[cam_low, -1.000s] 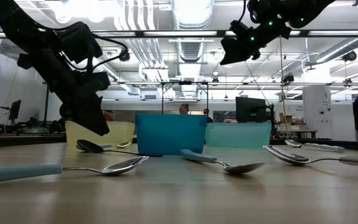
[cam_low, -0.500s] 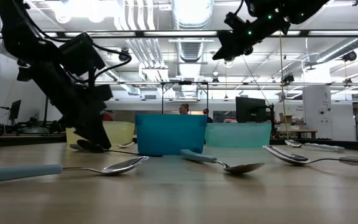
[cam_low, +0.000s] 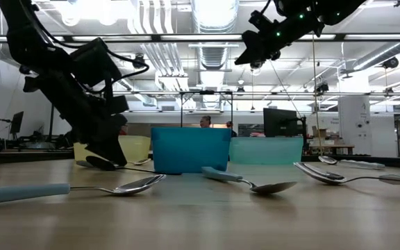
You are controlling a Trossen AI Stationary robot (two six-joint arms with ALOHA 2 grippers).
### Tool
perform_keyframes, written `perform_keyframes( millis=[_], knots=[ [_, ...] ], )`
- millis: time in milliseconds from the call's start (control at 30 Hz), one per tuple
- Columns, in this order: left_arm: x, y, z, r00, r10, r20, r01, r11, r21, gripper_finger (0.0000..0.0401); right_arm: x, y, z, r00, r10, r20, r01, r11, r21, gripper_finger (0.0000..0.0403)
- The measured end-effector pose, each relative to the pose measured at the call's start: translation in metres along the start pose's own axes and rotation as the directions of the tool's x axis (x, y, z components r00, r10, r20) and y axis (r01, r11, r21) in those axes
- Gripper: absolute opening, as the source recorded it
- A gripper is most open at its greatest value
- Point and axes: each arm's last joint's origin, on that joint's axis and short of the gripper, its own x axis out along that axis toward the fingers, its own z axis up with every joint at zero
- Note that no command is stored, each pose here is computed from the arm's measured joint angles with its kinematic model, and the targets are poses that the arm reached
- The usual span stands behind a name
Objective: Sort silverware by color (type)
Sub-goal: Put the light blue spoon into the light blue bin
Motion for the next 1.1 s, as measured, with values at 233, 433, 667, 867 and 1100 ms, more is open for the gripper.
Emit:
perform_keyframes(
  millis=[233,433,667,867,1100],
  knots=[
    [-0.002,0.0,0.0,1.0,0.01,0.009,-0.01,1.0,-0.025,0.0014,0.0,0.0,0.0,1.0,0.001,0.0,-0.001,1.0,0.021,0.0009],
    [-0.015,0.002,0.004,0.999,-0.019,0.037,0.019,1.0,-0.001,0.0008,0.0,0.001,-0.001,1.0,0.014,-0.009,-0.014,0.997,0.074,0.0009],
    [-0.043,0.004,0.022,0.982,-0.08,0.17,0.078,0.997,0.02,0.0007,0.005,0.007,-0.006,0.991,0.135,-0.019,-0.13,0.977,0.169,0.0009],
    [-0.072,0.003,0.048,0.931,-0.106,0.349,0.074,0.992,0.103,0.0007,0.022,0.016,-0.011,0.961,0.274,0.043,-0.272,0.905,0.327,0.0009],
    [-0.103,-0.01,0.101,0.851,-0.058,0.521,-0.065,0.975,0.214,0.0007,0.045,0.023,-0.023,0.947,0.313,0.071,-0.288,0.73,0.62,0.0018]
  ],
)
